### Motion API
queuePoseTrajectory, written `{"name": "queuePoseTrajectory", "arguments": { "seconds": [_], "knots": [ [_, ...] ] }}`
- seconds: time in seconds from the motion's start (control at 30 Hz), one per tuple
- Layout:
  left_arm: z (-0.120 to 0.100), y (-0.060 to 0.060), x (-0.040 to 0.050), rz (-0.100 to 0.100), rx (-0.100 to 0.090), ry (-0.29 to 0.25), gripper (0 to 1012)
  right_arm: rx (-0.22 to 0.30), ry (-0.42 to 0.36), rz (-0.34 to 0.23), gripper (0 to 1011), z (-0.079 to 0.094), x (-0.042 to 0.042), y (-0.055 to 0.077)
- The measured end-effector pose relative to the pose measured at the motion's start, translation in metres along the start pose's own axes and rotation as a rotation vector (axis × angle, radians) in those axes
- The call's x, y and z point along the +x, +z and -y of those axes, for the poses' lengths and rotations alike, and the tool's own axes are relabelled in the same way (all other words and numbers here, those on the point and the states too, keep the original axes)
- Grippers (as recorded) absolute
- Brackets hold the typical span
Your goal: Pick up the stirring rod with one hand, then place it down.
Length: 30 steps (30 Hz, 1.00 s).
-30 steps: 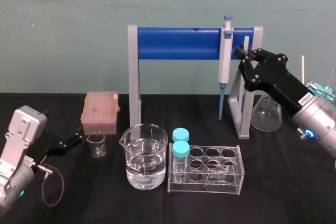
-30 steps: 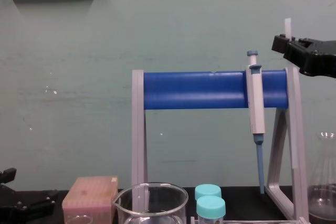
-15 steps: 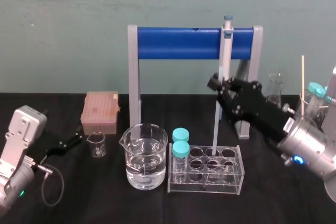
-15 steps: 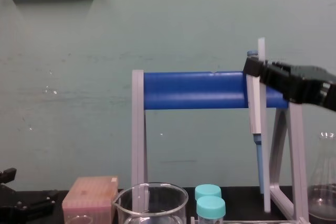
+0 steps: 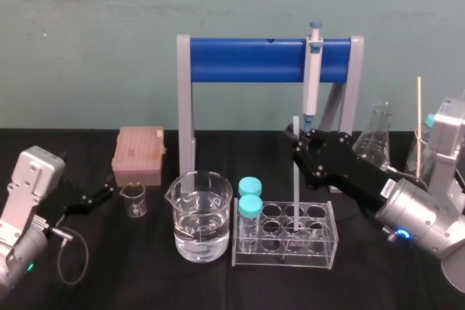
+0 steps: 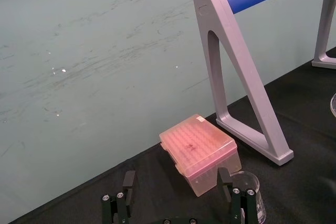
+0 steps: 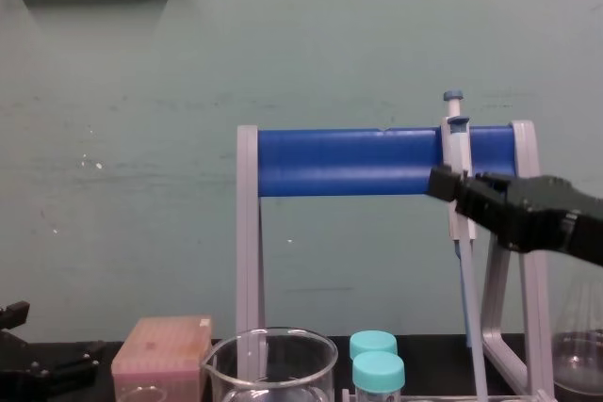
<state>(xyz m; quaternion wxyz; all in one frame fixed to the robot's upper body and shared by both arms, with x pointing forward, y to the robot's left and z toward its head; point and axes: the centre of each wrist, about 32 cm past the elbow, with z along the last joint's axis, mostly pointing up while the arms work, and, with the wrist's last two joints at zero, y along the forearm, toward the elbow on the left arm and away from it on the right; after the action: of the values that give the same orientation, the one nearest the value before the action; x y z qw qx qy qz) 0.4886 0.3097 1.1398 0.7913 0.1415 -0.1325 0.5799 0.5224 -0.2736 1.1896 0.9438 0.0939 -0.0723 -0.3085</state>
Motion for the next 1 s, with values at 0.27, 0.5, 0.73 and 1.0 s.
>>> {"name": "queuePoseTrajectory", "arguments": {
  "seconds": [0.27,0.5,0.73,1.0],
  "knots": [
    [0.000,0.000,0.0000,0.000,0.000,0.000,1000,-0.030,-0.006,0.000,72,-0.002,0.0005,-0.008],
    [0.000,0.000,0.0000,0.000,0.000,0.000,1000,-0.063,-0.020,-0.001,72,0.000,0.0002,-0.015],
    [0.000,0.000,0.0000,0.000,0.000,0.000,1000,-0.087,-0.035,-0.008,72,0.002,-0.0009,-0.022],
    [0.000,0.000,0.0000,0.000,0.000,0.000,1000,-0.101,-0.049,-0.014,72,0.003,-0.0031,-0.028]
  ]
}}
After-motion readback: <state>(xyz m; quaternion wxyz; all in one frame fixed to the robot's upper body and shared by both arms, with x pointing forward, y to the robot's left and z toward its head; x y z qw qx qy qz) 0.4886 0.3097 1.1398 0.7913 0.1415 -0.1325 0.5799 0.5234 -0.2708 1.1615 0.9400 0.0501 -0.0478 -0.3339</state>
